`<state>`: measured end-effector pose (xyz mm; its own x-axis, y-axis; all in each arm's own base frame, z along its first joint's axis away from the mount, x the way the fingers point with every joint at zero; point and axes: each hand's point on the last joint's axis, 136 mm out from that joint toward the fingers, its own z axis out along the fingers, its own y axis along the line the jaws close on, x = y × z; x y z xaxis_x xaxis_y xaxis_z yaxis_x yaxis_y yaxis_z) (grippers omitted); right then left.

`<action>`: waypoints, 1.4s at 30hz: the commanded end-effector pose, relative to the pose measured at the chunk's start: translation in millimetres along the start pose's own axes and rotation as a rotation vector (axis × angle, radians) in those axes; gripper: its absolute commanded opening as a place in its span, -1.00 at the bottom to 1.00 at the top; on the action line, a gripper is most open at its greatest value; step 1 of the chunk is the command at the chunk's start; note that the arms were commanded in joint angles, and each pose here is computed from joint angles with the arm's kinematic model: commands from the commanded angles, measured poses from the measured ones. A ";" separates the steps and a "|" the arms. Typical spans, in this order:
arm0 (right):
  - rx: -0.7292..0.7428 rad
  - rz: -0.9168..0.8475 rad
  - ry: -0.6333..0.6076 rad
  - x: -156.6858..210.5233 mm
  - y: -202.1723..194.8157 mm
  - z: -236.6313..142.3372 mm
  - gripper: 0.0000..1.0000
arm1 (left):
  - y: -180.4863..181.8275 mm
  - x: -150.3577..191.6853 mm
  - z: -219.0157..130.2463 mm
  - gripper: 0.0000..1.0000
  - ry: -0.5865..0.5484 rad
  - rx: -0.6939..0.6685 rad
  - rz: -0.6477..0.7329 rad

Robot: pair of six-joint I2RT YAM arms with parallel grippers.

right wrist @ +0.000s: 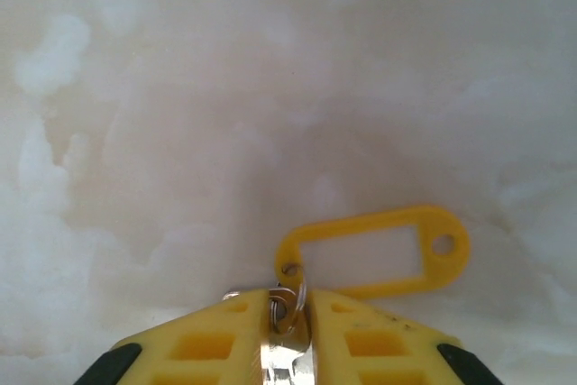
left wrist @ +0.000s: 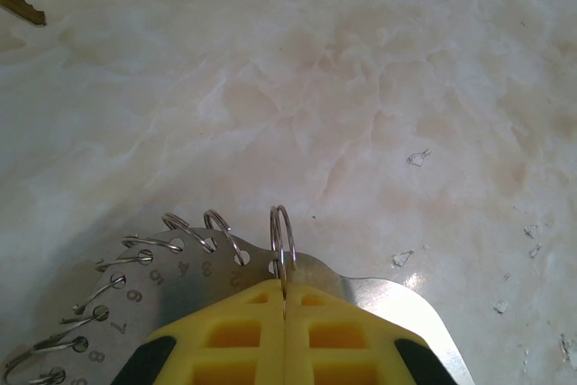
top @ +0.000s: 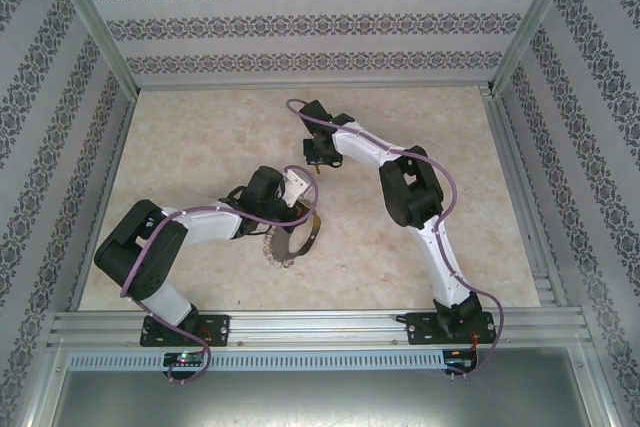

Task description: Put the keys on the keyring

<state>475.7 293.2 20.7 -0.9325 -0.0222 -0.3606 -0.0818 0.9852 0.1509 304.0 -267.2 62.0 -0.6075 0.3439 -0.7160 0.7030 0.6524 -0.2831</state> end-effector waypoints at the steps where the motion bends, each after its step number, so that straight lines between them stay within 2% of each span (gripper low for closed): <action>1: 0.026 0.023 -0.005 0.0 -9.6 -3.4 -0.75 | -1.2 -8.7 -3.1 -1.00 -0.045 0.014 0.003; 4: 0.022 0.024 -0.008 -1.6 -10.8 -5.9 -0.78 | -1.0 -7.6 -2.7 -1.00 -0.042 0.014 0.002; 7: 0.022 0.036 -0.019 -3.7 -14.6 -9.7 -0.60 | -1.6 -8.1 -2.0 -1.00 -0.041 0.018 0.003; 11: -0.002 0.066 -0.019 -4.8 -18.8 -8.9 -0.59 | -1.1 -8.0 -0.7 -1.00 -0.039 0.020 0.002; 14: -0.011 0.075 -0.019 -5.4 -19.5 -8.1 -0.70 | -1.4 -8.1 0.1 -1.00 -0.039 0.024 -0.001; 18: -0.013 0.076 -0.020 -4.3 -19.9 -9.3 -1.00 | -1.3 -8.0 0.7 -1.00 -0.038 0.024 -0.001; 21: -0.017 0.074 -0.032 -3.8 -21.5 -16.3 -1.00 | -1.7 -8.3 0.9 -1.00 -0.037 0.028 -0.002; 28: -0.054 0.060 -0.097 13.6 -43.3 -62.0 -1.00 | -3.5 -9.6 0.0 -1.00 -0.033 0.036 0.001; 36: -0.238 -0.002 -0.121 67.5 -71.4 -111.3 -1.00 | -7.1 -19.1 -2.7 -1.00 -0.045 0.049 0.019; 42: -0.304 0.093 -0.147 78.9 -93.5 -127.7 -1.00 | -10.7 -25.9 -4.9 -1.00 -0.054 0.061 0.030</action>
<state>362.2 170.5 84.7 -0.8953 0.0866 -0.4369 -0.0908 0.9249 0.3693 302.6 -273.6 68.7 -0.6007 0.3411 -0.7231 0.7203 0.6233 -0.3044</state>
